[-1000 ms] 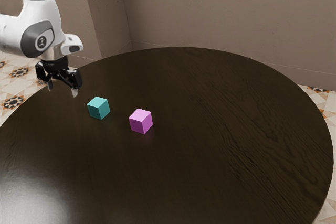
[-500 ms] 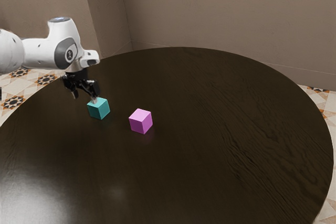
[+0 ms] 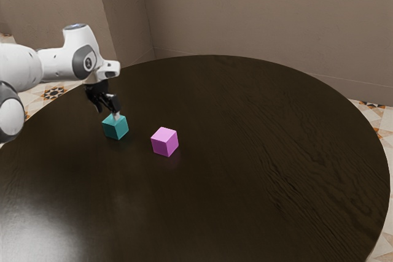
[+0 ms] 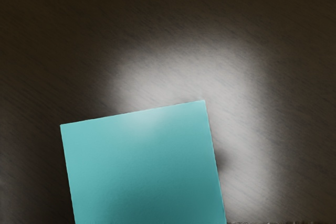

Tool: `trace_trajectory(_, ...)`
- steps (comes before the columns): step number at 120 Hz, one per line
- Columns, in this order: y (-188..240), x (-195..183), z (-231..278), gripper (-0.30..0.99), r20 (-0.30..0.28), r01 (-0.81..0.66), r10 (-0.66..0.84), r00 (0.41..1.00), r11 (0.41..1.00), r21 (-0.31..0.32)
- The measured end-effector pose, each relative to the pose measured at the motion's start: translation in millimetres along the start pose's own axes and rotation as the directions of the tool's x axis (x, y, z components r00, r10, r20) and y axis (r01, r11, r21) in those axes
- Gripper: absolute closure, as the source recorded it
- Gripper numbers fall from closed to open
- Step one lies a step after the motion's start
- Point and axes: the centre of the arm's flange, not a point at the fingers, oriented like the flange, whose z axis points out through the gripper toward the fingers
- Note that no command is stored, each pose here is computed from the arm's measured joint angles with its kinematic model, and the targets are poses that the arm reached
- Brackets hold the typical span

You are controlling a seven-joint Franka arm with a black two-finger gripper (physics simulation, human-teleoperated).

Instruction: Pick up the blue block with one arm, and put the blue block on the pink block with one arm

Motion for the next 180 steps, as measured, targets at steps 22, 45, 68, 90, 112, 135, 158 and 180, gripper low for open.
trace_trajectory(22,-14.7,8.0,13.9,0.00,0.014,-0.070,0.071,0.997,0.997,-0.026)
trace_trajectory(45,-27.3,16.9,19.8,0.00,0.014,-0.124,0.124,0.992,0.991,-0.043)
trace_trajectory(68,-29.0,20.0,26.7,0.00,0.024,-0.165,0.167,0.986,0.984,-0.068)
trace_trajectory(90,-26.9,20.0,26.6,0.00,0.029,-0.149,0.152,0.988,0.985,-0.092)
trace_trajectory(112,-28.0,21.7,30.4,0.00,0.031,-0.108,0.112,0.993,0.989,-0.101)
trace_trajectory(135,-32.1,25.1,41.6,0.00,0.036,-0.066,0.070,0.997,0.993,-0.102)
trace_trajectory(158,-32.6,27.0,45.9,0.00,0.038,-0.039,0.043,0.998,0.994,-0.101)
trace_trajectory(180,-32.7,28.8,48.1,0.00,0.038,-0.019,0.023,0.999,0.995,-0.101)
